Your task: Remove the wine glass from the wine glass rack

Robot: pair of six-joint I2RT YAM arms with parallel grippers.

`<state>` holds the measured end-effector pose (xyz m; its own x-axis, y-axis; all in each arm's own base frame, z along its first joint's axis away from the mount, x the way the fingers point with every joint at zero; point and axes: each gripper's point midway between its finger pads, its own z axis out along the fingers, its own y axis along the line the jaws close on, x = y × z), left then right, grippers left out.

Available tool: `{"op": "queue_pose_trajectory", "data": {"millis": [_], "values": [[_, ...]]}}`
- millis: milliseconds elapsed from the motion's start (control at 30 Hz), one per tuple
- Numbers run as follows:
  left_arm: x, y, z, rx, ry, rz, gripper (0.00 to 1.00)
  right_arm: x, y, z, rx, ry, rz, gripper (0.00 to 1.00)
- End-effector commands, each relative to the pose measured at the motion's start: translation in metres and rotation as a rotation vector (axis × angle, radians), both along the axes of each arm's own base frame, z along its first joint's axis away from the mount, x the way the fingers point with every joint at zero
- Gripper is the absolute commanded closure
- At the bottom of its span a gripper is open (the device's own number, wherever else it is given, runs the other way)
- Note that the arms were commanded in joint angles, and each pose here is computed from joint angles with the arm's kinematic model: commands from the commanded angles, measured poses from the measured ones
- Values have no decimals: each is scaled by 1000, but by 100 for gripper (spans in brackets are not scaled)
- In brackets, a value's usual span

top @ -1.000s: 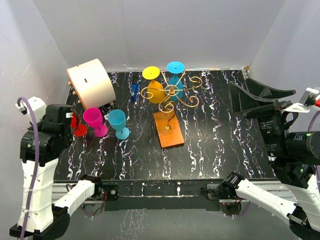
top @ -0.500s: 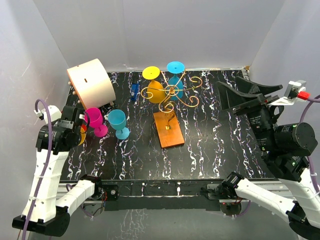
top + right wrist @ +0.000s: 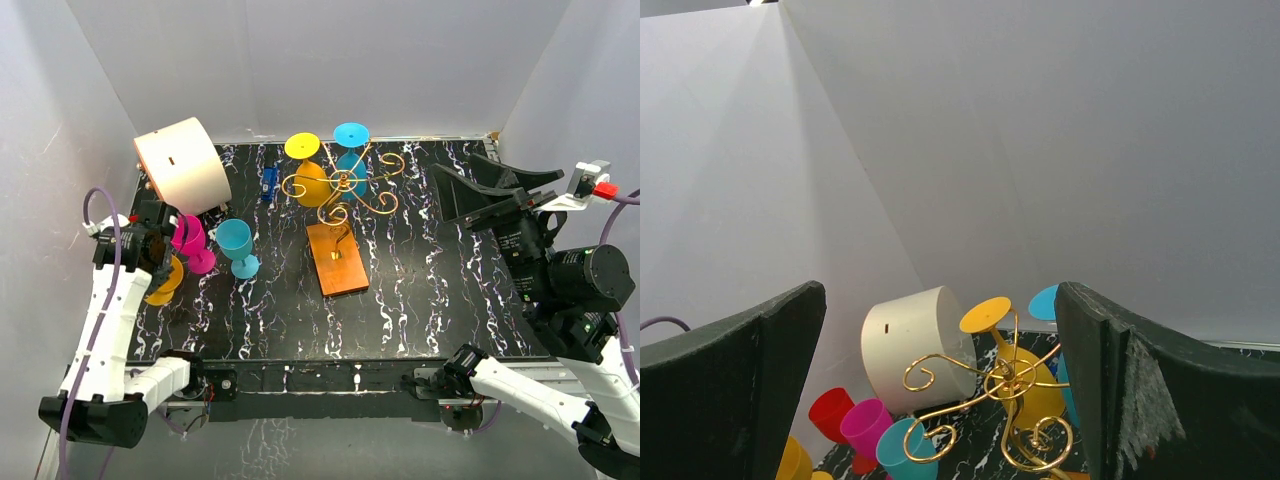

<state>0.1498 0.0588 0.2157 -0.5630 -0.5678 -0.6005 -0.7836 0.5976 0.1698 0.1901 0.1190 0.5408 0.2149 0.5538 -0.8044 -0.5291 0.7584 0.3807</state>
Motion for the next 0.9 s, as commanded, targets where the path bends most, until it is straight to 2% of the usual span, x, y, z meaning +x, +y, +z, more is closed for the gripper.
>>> {"op": "queue_pose_trajectory", "data": {"millis": [0, 100, 367, 633, 867], "values": [[4, 9, -4, -22, -3, 65, 100, -7, -5, 9, 20, -20, 9, 2], [16, 9, -12, -129, -21, 66, 100, -8, -6, 6, 23, -18, 8, 2], [40, 25, -11, -223, -59, 165, 100, -7, -5, 5, 17, -10, 10, 2], [42, 33, -27, -329, -44, 259, 100, -5, -4, 4, 8, -10, 2, 2], [41, 39, -41, -366, -15, 283, 100, -1, 0, -2, 7, -1, 5, 2]]}}
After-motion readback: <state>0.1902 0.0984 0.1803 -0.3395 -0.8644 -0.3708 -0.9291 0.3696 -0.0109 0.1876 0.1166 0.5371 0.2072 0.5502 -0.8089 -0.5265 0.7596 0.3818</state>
